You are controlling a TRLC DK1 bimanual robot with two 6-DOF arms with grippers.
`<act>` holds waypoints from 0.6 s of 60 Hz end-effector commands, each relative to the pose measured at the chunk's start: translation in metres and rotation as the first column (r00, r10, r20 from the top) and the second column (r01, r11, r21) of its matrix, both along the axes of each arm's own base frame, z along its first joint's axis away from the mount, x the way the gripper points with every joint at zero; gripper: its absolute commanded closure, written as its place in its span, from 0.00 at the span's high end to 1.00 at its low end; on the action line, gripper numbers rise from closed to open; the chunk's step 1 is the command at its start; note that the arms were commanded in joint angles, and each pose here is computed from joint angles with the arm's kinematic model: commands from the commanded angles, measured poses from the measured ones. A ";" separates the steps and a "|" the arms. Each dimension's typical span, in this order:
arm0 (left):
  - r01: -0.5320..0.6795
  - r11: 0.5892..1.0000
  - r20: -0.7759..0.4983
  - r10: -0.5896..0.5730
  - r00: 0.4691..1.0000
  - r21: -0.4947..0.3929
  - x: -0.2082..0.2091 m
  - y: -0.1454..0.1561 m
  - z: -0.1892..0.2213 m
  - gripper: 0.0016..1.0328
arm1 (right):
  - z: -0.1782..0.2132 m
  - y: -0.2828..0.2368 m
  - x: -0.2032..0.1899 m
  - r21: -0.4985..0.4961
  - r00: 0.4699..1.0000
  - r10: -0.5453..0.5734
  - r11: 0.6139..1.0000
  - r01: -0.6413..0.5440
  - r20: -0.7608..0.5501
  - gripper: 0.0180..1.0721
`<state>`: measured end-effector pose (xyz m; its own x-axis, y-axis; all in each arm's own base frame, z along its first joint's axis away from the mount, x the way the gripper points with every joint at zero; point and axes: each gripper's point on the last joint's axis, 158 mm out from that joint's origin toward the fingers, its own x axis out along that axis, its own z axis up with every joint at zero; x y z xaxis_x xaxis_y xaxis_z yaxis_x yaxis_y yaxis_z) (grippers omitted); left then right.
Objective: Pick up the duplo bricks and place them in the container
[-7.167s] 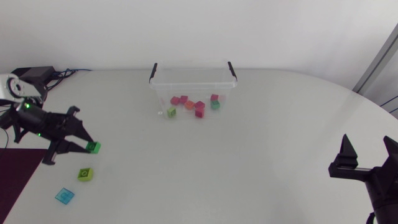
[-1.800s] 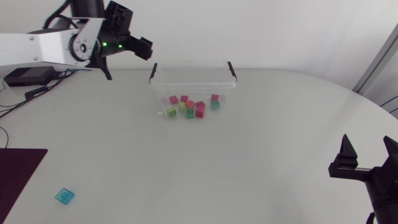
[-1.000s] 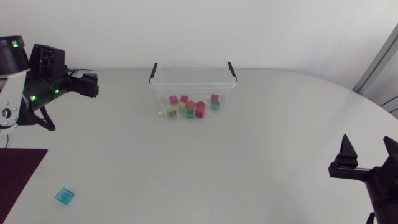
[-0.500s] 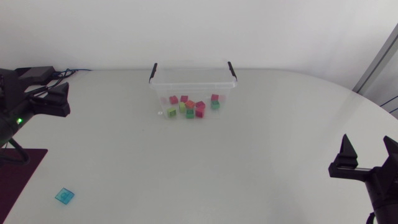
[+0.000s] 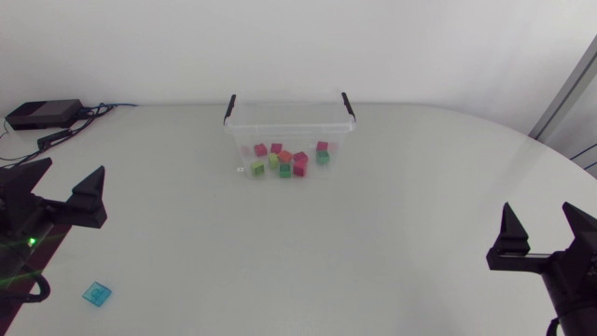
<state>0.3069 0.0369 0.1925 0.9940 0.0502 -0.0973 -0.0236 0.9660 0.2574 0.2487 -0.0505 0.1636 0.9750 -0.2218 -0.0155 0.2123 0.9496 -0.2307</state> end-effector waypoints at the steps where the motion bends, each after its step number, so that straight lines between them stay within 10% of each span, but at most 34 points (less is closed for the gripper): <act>1: 0.015 0.999 0.015 -0.014 1.000 -0.034 -0.005 -0.006 -0.007 0.95 | -0.010 0.002 0.001 0.017 1.000 0.006 1.000 -0.006 -0.016 0.95; 36: 0.041 0.986 0.057 -0.033 0.998 -0.159 -0.033 -0.027 -0.023 0.96 | -0.012 0.022 0.004 0.111 0.996 0.093 0.990 -0.092 -0.005 0.95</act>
<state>0.2767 0.0123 0.1821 0.9995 0.0043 -0.0312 0.0002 0.9897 0.1433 0.2517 -0.0330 0.1628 0.9892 -0.1457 -0.0190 0.1406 0.9765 -0.1635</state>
